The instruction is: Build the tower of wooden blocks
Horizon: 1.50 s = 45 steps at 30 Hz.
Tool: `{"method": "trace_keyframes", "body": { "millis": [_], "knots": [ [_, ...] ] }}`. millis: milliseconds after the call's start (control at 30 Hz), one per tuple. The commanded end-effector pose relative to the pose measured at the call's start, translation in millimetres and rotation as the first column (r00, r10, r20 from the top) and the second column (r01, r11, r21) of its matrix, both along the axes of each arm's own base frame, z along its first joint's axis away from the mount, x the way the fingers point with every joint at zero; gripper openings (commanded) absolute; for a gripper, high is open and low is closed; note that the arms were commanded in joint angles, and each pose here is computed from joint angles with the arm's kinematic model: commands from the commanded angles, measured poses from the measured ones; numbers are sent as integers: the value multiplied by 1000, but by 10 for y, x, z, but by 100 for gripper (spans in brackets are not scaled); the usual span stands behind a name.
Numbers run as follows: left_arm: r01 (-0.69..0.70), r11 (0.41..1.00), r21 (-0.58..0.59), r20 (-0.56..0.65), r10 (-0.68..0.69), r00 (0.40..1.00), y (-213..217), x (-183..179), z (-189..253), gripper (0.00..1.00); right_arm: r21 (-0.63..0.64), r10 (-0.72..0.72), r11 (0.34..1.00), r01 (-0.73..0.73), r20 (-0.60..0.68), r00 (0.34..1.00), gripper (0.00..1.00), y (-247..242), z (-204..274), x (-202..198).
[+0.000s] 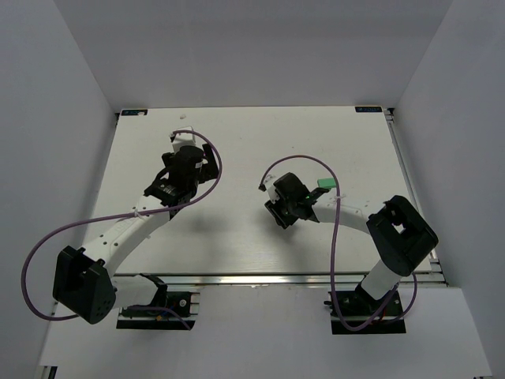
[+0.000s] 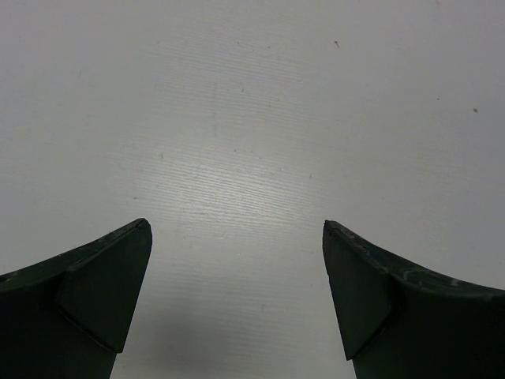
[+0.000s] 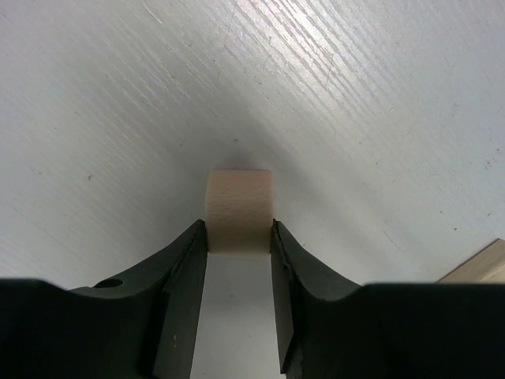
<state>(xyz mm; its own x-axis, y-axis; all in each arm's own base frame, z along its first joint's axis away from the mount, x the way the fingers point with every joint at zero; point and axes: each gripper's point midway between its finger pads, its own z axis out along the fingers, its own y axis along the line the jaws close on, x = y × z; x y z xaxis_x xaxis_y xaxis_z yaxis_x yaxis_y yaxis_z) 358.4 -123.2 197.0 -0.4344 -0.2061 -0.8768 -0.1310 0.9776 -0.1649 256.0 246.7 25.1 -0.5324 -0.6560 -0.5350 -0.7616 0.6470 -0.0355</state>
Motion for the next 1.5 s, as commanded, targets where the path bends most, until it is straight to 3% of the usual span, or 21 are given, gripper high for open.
{"method": "trace_keyframes", "body": {
  "millis": [0,167,200,333,533,633,667,833,867,933,967,1467],
  "knots": [
    [0,1000,-10,30,0,1000,19,4,94,98,32,-8,999,7,19,1000,37,103,110,70],
    [3,1000,-12,29,-2,1000,16,0,92,98,40,-188,981,189,-41,981,35,63,65,69],
    [3,1000,-14,29,-3,1000,13,0,91,98,59,-302,950,307,-83,950,35,59,42,61],
    [5,1000,-14,27,-4,1000,9,1,93,98,90,-452,882,462,-114,885,26,38,-74,67],
    [18,1000,-23,26,-17,1000,-12,-13,89,98,156,-605,778,609,-76,793,27,-30,110,232],
    [14,1000,-23,27,-14,1000,-8,-12,94,98,180,-640,748,639,-63,766,34,-41,163,284],
    [16,1000,-22,25,-16,1000,-9,-15,90,98,166,-640,750,641,-66,766,41,-49,122,272],
    [14,1000,-20,27,-14,1000,-2,-15,100,98,168,-636,746,645,-106,764,52,12,-1,199],
    [15,1000,-17,24,-14,1000,-1,-16,88,98,175,-633,746,642,-114,766,63,29,-1,187],
    [13,1000,-17,23,-12,1000,0,-14,83,98,190,-611,758,624,-125,781,71,82,25,158],
    [14,1000,-17,23,-14,1000,-4,-11,84,98,207,-600,764,611,-122,791,89,111,79,163],
    [10,1000,-13,25,-10,1000,8,-3,82,98,323,-453,803,502,-217,865,89,602,247,-6]
  ]
}}
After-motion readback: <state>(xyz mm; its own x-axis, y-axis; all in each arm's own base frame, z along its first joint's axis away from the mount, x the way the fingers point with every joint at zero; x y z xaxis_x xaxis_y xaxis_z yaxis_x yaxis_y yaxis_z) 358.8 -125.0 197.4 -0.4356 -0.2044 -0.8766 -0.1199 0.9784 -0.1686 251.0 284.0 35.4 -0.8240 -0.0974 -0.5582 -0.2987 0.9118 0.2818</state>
